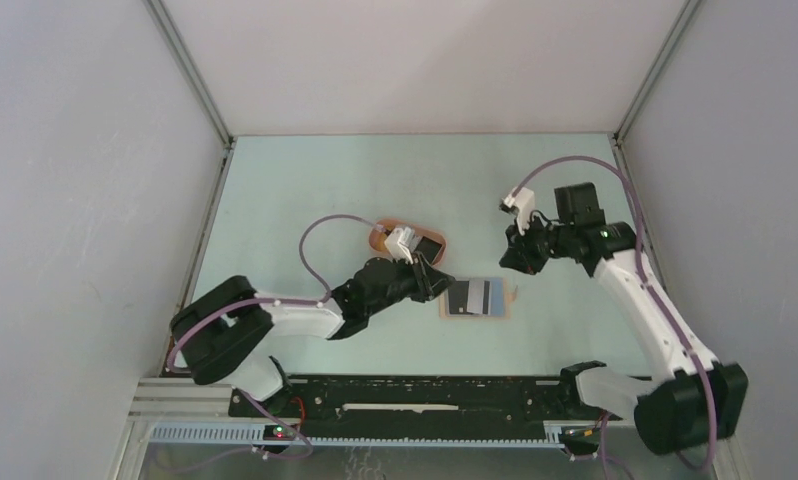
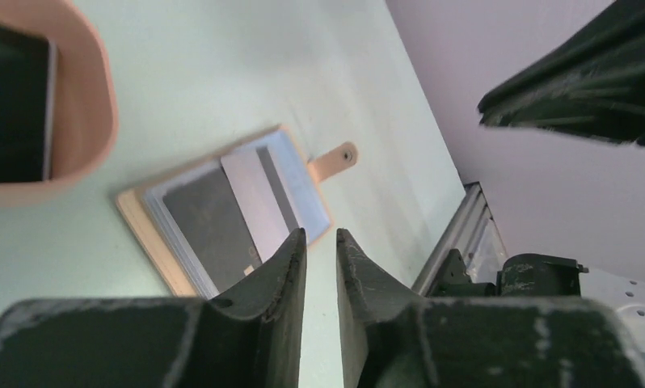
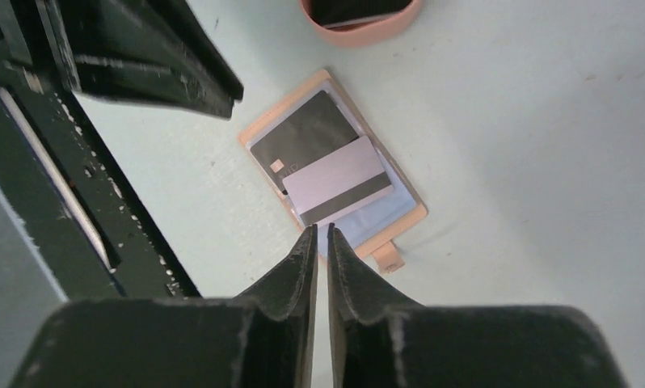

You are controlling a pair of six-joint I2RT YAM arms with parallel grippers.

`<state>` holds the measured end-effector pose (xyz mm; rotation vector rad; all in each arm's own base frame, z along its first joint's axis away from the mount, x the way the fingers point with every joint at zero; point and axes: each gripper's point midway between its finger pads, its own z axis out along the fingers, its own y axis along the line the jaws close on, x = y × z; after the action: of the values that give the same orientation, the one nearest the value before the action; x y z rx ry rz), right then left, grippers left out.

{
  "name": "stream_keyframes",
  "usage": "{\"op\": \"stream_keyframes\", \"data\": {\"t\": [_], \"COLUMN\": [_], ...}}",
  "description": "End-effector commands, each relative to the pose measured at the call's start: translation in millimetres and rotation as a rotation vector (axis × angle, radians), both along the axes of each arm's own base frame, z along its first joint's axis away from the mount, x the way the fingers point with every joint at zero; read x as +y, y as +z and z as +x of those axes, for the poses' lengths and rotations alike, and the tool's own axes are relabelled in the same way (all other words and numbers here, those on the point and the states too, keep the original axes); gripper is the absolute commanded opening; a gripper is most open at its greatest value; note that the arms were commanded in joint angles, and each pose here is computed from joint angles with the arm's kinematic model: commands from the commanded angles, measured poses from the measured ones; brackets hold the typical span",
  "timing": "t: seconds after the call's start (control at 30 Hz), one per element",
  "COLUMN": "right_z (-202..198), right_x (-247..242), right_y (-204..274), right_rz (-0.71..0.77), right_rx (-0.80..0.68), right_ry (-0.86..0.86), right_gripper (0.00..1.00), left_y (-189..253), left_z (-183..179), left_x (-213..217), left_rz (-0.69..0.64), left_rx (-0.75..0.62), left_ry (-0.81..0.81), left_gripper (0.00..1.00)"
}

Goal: Put the credit cards into the card holder
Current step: Turn over the card slot in the card holder.

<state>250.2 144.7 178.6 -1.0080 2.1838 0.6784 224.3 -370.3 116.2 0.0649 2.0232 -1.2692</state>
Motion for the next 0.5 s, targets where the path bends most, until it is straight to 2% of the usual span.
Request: {"op": "stream_keyframes", "data": {"t": [0.0,0.07,0.17,0.27,0.33,0.37,0.4,0.47], "right_z": [-7,-13,-12,-1,6,10,11,13], "right_x": [0,-1,-4,-14,-22,-26,-30,-35], "right_y": [9,-3,-20,-39,-53,-60,-67,-80], "right_rz": [0.006,0.006,-0.011,-0.069,-0.113,-0.133,-0.15,-0.175], "right_rx": [-0.222,-0.226,-0.151,-0.055,0.016,0.054,0.103,0.179], "right_ry": [0.097,0.125,0.106,0.03,-0.03,-0.063,-0.097,-0.135], "right_gripper": [0.22,0.28,0.3,0.31,0.32,0.32,0.33,0.35], "left_y": [29,45,62,71,74,74,71,65], "left_z": [15,18,24,30,35,39,43,45], "left_x": [19,24,36,49,56,60,64,63], "left_rz": [0.165,0.209,0.27,0.337,0.373,0.382,0.373,0.321], "left_rx": [-0.286,-0.372,-0.478,-0.56,-0.593,-0.587,-0.549,-0.475], "left_ry": [0.023,0.026,0.054,0.086,0.11,0.136,0.168,0.145], "left_gripper": [0.27,0.29,0.38,0.58,0.81,0.95,0.99,1.0]}}
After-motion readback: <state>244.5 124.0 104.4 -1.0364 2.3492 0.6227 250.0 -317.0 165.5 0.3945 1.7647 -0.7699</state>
